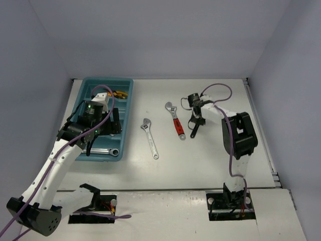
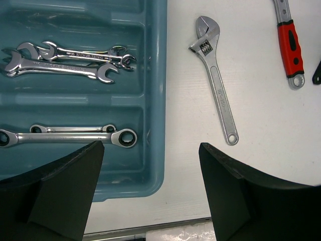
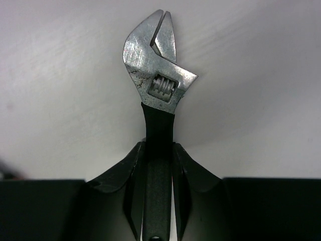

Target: Sort the tools into containers

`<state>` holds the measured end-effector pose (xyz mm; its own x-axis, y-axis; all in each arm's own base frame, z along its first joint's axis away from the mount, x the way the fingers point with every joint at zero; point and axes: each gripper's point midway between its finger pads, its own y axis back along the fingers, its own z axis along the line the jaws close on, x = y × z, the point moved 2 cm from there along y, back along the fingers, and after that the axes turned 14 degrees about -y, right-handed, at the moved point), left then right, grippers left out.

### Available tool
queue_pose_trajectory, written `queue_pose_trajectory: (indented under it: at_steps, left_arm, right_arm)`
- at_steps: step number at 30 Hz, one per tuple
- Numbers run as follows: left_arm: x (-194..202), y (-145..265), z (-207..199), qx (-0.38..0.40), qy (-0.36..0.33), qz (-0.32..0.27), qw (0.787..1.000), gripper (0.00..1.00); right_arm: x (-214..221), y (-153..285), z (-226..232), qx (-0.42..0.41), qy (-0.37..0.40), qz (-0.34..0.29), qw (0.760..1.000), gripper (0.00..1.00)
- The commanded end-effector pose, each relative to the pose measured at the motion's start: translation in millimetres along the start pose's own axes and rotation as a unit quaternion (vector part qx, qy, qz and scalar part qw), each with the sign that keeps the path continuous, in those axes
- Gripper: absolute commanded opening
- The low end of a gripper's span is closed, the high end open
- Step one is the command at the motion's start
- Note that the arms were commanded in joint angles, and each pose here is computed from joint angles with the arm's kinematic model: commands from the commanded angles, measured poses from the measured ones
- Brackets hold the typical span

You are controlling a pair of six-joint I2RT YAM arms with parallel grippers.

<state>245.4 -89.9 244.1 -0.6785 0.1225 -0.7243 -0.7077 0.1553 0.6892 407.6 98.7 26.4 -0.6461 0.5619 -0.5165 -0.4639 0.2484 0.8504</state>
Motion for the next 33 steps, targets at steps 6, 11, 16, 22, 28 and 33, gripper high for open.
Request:
queue_pose_trajectory:
  at_steps: [6,11,16,22,28,33]
  left_arm:
    - [-33.5,3.3,-13.0,0.038,-0.020,-0.041,0.998,0.74]
    - [-38.5,-2.4,-17.7,0.048,-0.022,-0.041,0.998,0.74]
    - [-41.2,-8.3,-22.5,0.058,-0.017,-0.035,0.998,0.74]
    - [-42.4,-10.8,-25.3,0.062,-0.010,-0.030,0.998,0.74]
    - [-38.7,-11.4,-24.7,0.061,-0.006,-0.026,0.998,0.74]
    - [-37.6,-12.8,-24.8,0.060,-0.005,-0.024,0.998,0.74]
  right_arm:
    - [94.1,59.2,-61.8,0.003,0.214,0.079,0.974,0.00]
    - [111.5,73.3,-80.7,-0.030,0.228,0.107,0.967,0.04]
    - [109.8,76.5,-70.5,-0.059,0.222,0.108,0.967,0.16]
    - [111.2,66.9,-62.9,-0.075,0.203,0.128,0.968,0.26]
    - [101.5,55.0,-67.8,-0.064,0.170,0.126,0.975,0.32]
    - [92.2,51.7,-64.0,-0.061,0.162,0.116,0.978,0.33]
